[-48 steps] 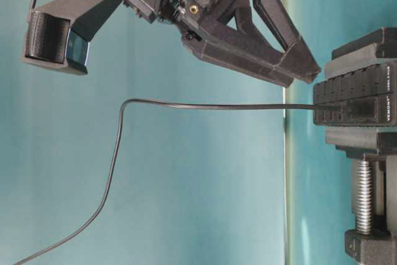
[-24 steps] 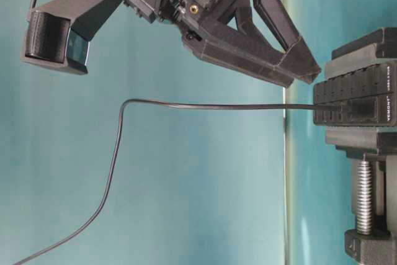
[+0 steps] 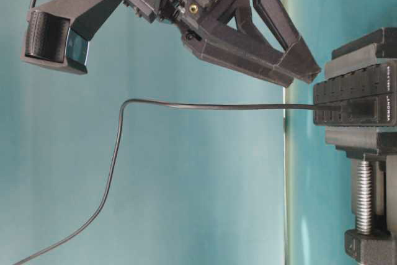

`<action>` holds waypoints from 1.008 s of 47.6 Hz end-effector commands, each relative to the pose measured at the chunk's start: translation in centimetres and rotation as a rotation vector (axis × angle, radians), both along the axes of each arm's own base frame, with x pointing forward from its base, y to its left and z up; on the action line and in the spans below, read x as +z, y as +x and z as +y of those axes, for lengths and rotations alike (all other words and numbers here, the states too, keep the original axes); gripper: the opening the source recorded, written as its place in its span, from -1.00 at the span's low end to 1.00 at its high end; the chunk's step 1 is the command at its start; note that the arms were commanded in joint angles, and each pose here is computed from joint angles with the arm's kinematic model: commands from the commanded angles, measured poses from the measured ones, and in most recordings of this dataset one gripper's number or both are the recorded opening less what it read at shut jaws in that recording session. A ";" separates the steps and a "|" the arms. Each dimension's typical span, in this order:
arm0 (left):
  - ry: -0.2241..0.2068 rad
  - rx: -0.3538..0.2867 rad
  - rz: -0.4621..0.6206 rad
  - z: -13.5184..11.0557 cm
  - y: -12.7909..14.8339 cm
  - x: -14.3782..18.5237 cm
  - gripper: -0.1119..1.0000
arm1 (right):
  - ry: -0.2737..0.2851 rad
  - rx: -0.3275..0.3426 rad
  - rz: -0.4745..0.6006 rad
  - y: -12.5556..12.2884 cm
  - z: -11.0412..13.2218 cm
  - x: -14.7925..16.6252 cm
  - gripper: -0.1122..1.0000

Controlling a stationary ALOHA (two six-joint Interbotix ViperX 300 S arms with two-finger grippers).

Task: Insert the USB into the front port of the fixed hub.

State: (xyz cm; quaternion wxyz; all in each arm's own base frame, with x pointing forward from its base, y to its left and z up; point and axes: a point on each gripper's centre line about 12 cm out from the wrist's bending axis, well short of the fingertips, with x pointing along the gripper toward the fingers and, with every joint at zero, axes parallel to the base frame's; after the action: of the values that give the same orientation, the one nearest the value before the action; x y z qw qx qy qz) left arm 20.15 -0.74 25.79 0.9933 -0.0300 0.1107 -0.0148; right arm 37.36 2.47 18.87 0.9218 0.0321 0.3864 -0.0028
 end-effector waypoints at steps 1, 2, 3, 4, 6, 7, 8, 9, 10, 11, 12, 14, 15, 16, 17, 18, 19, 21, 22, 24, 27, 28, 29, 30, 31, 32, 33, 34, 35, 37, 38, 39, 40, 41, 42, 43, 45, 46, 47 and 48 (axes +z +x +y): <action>0.000 -0.001 0.002 0.0 0.1 0.4 -0.80 | 0.011 -0.011 -0.041 0.0 -0.2 1.4 0.67; 0.002 -0.002 0.005 0.0 0.0 0.4 -0.80 | 0.011 -0.011 -0.041 0.0 -0.2 1.4 0.67; 0.002 -0.002 0.008 0.0 0.0 0.4 -0.80 | 0.011 -0.011 -0.041 0.0 -0.2 1.4 0.67; 0.002 -0.001 0.009 0.0 0.0 0.4 -0.80 | 0.011 -0.011 -0.041 0.0 -0.2 1.4 0.67; 0.002 -0.001 0.009 0.0 0.0 0.4 -0.80 | 0.012 -0.013 -0.044 0.0 -0.2 1.5 0.67; 0.002 -0.001 0.008 0.0 0.0 0.5 -0.80 | 0.012 -0.013 -0.044 0.0 -0.2 1.5 0.67; 0.002 -0.001 0.006 0.0 -0.1 0.5 -0.80 | 0.011 -0.014 -0.044 0.0 -0.3 1.5 0.67; 0.002 -0.001 0.006 0.0 -0.1 0.5 -0.80 | 0.011 -0.014 -0.044 0.0 -0.3 1.5 0.67; 0.002 -0.001 0.005 0.0 -0.1 0.5 -0.80 | 0.012 -0.013 -0.046 0.0 -0.2 1.6 0.67; 0.002 -0.001 0.006 0.0 -0.1 0.5 -0.80 | 0.011 -0.014 -0.044 0.0 -0.3 1.6 0.67; 0.000 -0.001 0.006 0.0 -0.1 0.5 -0.80 | 0.011 -0.014 -0.043 0.0 -0.3 1.5 0.67; 0.002 -0.001 0.006 0.0 -0.1 0.5 -0.80 | 0.012 -0.016 -0.046 0.0 -0.3 1.6 0.67; 0.000 -0.001 0.006 0.0 -0.1 0.5 -0.80 | 0.012 -0.016 -0.046 0.0 -0.3 1.6 0.67; 0.000 -0.001 0.006 0.0 -0.1 0.5 -0.80 | 0.012 -0.016 -0.047 0.0 -0.3 1.6 0.67; 0.002 -0.001 0.006 0.0 -0.1 0.5 -0.80 | 0.012 -0.017 -0.046 0.0 -0.4 1.5 0.67; 0.002 -0.001 0.006 0.0 -0.1 0.5 -0.80 | 0.012 -0.017 -0.047 0.0 -0.4 1.6 0.67; 0.002 -0.001 0.006 0.0 -0.1 0.5 -0.80 | 0.012 -0.019 -0.046 0.0 -0.4 1.5 0.67; 0.002 -0.001 0.008 0.0 -0.1 0.4 -0.80 | 0.012 -0.019 -0.049 0.0 -0.4 1.6 0.67; 0.002 -0.001 0.008 0.0 -0.1 0.4 -0.80 | 0.012 -0.020 -0.047 0.0 -0.5 1.5 0.67; 0.000 -0.001 0.008 0.0 -0.1 0.4 -0.80 | 0.012 -0.020 -0.050 0.0 -0.5 1.6 0.67; 0.002 -0.001 0.009 0.0 -0.1 0.4 -0.80 | 0.012 -0.020 -0.050 0.0 -0.5 1.6 0.67; 0.000 -0.001 0.009 0.0 -0.1 0.4 -0.80 | 0.013 -0.021 -0.048 0.1 -0.5 1.5 0.67; 0.002 -0.001 0.014 0.0 -0.1 0.4 -0.80 | 0.012 -0.020 -0.050 0.0 -0.5 1.6 0.67; 0.002 -0.001 0.017 0.0 -0.1 0.4 -0.80 | 0.012 -0.020 -0.052 0.1 -0.5 1.6 0.67; 0.002 -0.001 0.020 0.0 -0.1 0.4 -0.80 | 0.012 -0.020 -0.050 0.0 -0.5 1.6 0.67; 0.003 -0.001 0.024 0.0 -0.1 0.4 -0.80 | 0.012 -0.020 -0.049 0.1 -0.5 1.5 0.67; 0.003 -0.001 0.029 0.0 -0.1 0.4 -0.80 | 0.012 -0.020 -0.050 0.0 -0.5 1.6 0.67; 0.003 -0.001 0.031 0.0 -0.1 0.5 -0.80 | 0.012 -0.020 -0.050 0.0 -0.5 1.6 0.67; 0.003 -0.001 0.035 0.0 -0.1 0.4 -0.80 | 0.012 -0.020 -0.050 0.0 -0.5 1.6 0.67; 0.005 -0.001 0.041 0.0 -0.1 0.4 -0.80 | 0.012 -0.020 -0.050 0.0 -0.5 1.6 0.67; 0.003 -0.001 0.044 0.0 -0.1 0.4 -0.80 | 0.011 -0.020 -0.049 0.1 -0.6 1.5 0.67; 0.005 -0.001 0.046 0.0 -0.1 0.4 -0.80 | 0.011 -0.020 -0.050 0.1 -0.6 1.6 0.67; 0.004 -0.001 0.049 0.0 -0.1 0.4 -0.80 | 0.012 -0.021 -0.050 0.1 -0.6 1.6 0.67; 0.004 -0.001 0.051 0.0 -0.1 0.4 -0.80 | 0.011 -0.020 -0.050 0.1 -0.6 1.6 0.67; 0.004 -0.001 0.051 0.0 -0.1 0.4 -0.80 | 0.011 -0.022 -0.050 0.1 -0.6 1.6 0.67; 0.004 -0.001 0.052 0.0 -0.1 0.3 -0.80 | 0.011 -0.022 -0.050 0.1 -0.6 1.6 0.67; 0.004 -0.001 0.055 0.0 -0.1 0.3 -0.80 | 0.011 -0.022 -0.049 0.1 -0.6 1.5 0.67; 0.004 -0.001 0.054 0.0 -0.1 0.3 -0.80 | 0.011 -0.023 -0.050 0.1 -0.7 1.6 0.67; 0.002 0.000 0.054 0.0 -0.1 0.3 -0.80 | 0.011 -0.023 -0.050 0.1 -0.7 1.6 0.67; 0.004 -0.001 0.054 0.0 -0.1 0.3 -0.80 | 0.011 -0.023 -0.050 0.1 -0.7 1.6 0.67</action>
State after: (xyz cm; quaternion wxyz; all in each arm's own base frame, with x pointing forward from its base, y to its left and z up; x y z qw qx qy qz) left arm 19.70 -0.71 25.03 0.9880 -0.0290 0.1510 -0.0128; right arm 37.38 1.90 19.05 0.9228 0.0361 0.3834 -0.0097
